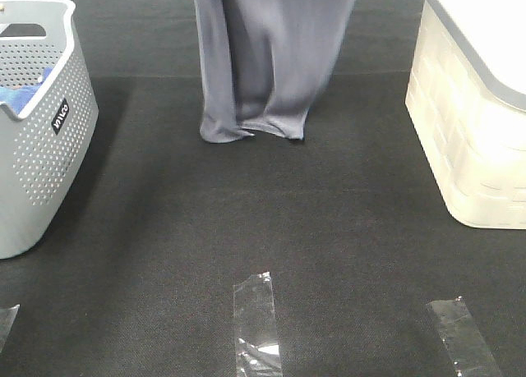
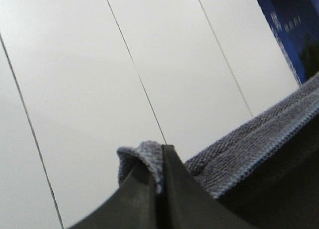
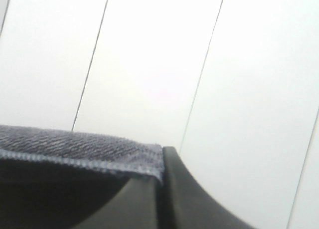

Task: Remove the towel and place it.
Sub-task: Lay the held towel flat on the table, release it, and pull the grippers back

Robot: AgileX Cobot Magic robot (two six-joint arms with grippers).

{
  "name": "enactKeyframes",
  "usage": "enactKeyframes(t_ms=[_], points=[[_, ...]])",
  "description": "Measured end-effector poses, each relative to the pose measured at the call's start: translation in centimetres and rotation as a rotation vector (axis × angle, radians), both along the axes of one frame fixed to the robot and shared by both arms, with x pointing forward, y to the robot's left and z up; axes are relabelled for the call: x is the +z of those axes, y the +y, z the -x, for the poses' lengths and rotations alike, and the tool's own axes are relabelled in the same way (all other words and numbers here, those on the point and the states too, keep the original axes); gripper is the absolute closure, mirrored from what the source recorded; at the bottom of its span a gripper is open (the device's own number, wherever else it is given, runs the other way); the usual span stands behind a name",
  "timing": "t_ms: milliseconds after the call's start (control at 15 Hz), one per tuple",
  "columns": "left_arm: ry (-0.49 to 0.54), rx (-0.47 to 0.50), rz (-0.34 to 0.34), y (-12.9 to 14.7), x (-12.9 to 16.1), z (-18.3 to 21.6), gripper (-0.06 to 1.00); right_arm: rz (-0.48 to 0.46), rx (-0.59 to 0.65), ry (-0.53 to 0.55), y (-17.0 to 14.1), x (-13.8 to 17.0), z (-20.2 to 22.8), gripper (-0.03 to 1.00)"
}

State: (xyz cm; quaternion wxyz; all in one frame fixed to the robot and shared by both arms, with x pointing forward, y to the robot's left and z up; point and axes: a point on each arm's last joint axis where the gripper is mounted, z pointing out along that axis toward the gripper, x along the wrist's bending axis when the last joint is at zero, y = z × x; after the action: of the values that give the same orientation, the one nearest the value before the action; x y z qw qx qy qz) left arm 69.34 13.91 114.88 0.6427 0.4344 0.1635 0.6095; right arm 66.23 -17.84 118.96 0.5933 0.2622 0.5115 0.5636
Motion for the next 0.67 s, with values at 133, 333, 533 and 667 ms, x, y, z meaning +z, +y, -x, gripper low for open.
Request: enactKeyframes(t_ms=[133, 333, 533, 667], points=[[-0.138, -0.003, 0.079, 0.5, 4.0, 1.4, 0.94, -0.007, 0.006, -0.154, 0.1, 2.6, 0.7, 0.97], [-0.086, 0.016, 0.072, 0.8, 6.1, 2.0, 0.94, 0.027, 0.001, -0.069, 0.2, 3.0, 0.4, 0.97], [0.371, 0.076, -0.059, 0.9, 0.7, -1.2, 0.94, 0.134, -0.013, 0.328, 0.3, -1.3, -0.8, 0.97], [0.722, 0.103, -0.171, 0.8, -3.8, -2.0, 0.94, 0.206, -0.017, 0.616, 0.3, -5.0, -1.2, 0.97]])
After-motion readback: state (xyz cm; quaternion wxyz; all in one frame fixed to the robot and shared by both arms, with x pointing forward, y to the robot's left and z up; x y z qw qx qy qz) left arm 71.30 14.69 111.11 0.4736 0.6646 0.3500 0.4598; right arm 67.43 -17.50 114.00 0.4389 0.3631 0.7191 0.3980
